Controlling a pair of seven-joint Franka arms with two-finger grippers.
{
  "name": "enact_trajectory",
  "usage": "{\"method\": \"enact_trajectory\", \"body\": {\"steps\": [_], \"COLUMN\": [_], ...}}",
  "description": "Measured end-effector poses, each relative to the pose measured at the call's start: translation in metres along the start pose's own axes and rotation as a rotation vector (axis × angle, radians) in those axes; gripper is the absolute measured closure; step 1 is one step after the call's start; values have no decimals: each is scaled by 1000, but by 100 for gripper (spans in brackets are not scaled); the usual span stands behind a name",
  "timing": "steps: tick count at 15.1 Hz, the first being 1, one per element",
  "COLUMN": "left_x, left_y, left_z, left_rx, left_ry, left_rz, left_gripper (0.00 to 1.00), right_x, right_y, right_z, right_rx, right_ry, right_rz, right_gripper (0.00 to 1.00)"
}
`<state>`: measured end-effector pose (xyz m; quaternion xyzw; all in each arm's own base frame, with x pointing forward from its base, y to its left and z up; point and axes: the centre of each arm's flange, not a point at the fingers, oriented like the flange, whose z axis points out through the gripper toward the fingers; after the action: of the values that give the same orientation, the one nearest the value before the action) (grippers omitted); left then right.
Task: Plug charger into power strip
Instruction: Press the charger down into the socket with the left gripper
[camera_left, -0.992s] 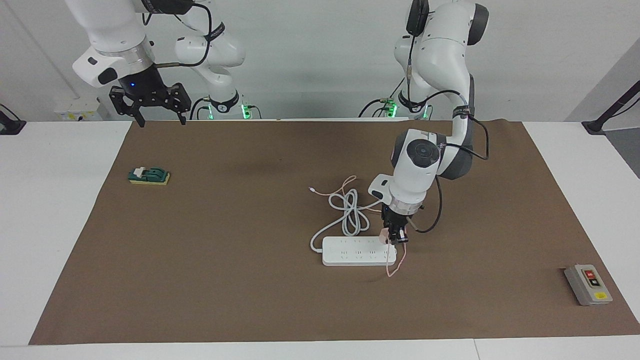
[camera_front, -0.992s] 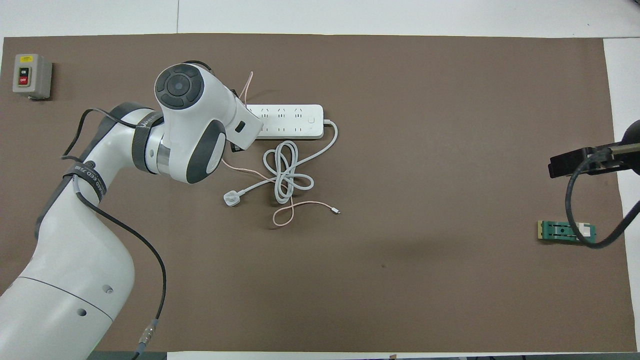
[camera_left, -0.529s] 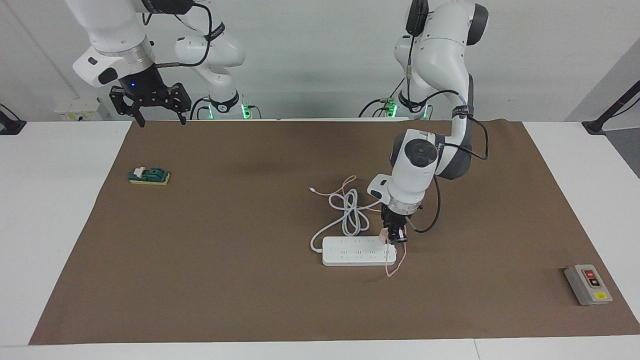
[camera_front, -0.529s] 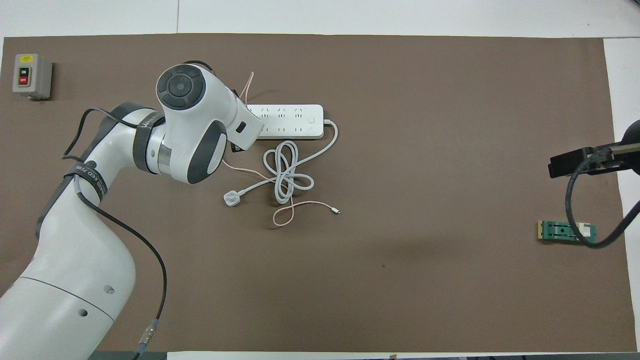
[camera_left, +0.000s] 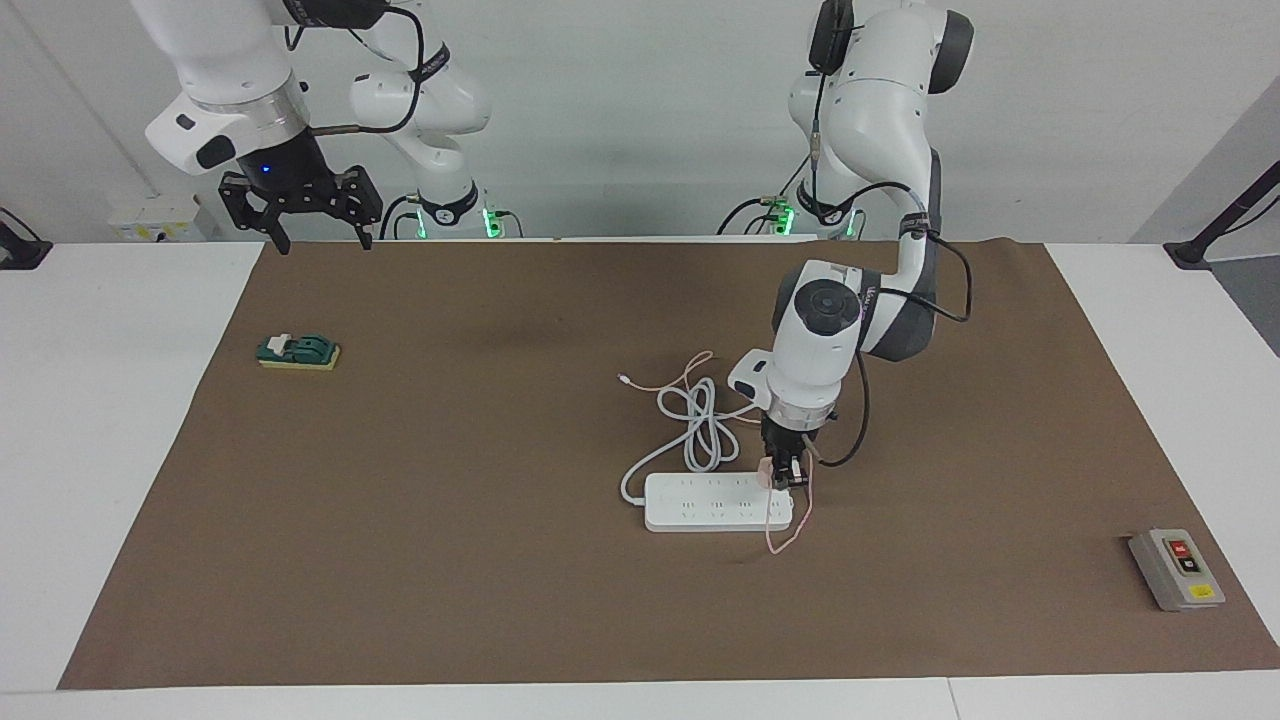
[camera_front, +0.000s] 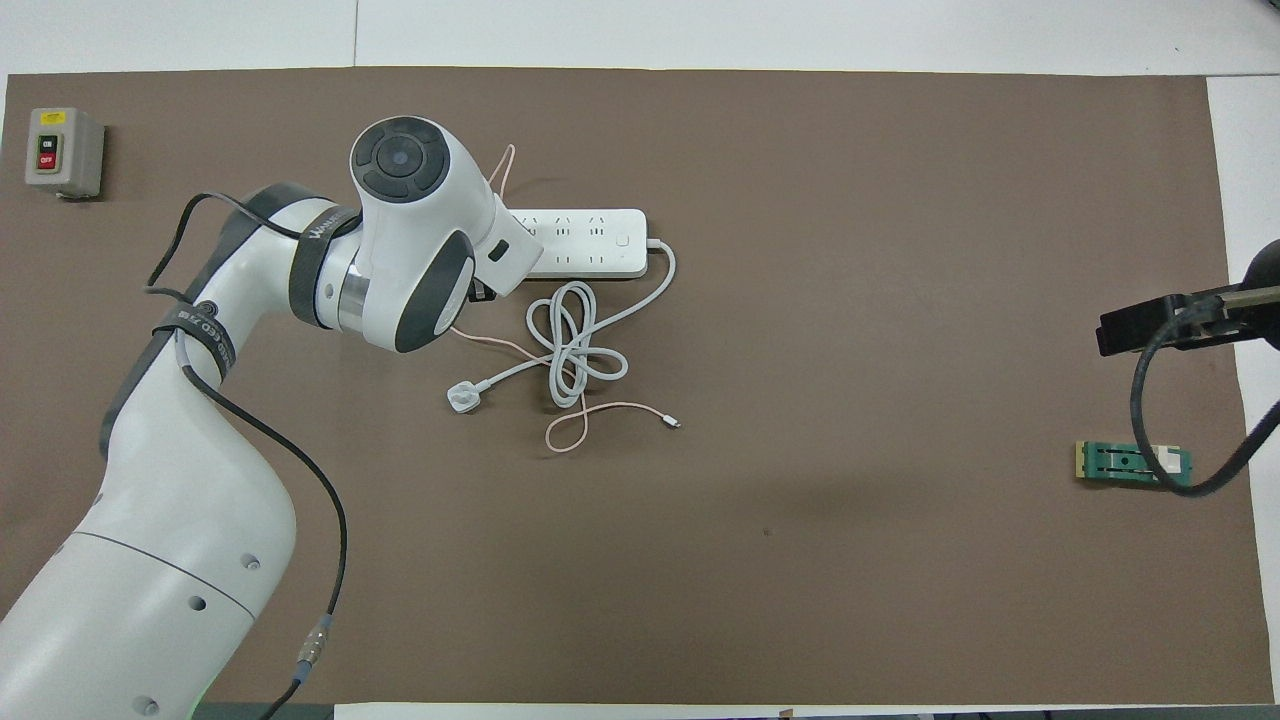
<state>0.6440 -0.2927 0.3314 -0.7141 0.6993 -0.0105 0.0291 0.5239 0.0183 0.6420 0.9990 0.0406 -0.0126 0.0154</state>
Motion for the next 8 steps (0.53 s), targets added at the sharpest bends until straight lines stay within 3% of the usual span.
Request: {"method": "enact_trajectory", "body": {"steps": [8], "left_x": [-1], "left_y": [-4], "left_z": [3], "left_rx": [-13], "left_ry": [9], "left_rz": [77], "left_gripper": [70], "right_x": [0], "right_y": [0], "right_z": [0], "right_rx": [0], "right_ry": [0], "right_rz": [0], "right_gripper": [0]}}
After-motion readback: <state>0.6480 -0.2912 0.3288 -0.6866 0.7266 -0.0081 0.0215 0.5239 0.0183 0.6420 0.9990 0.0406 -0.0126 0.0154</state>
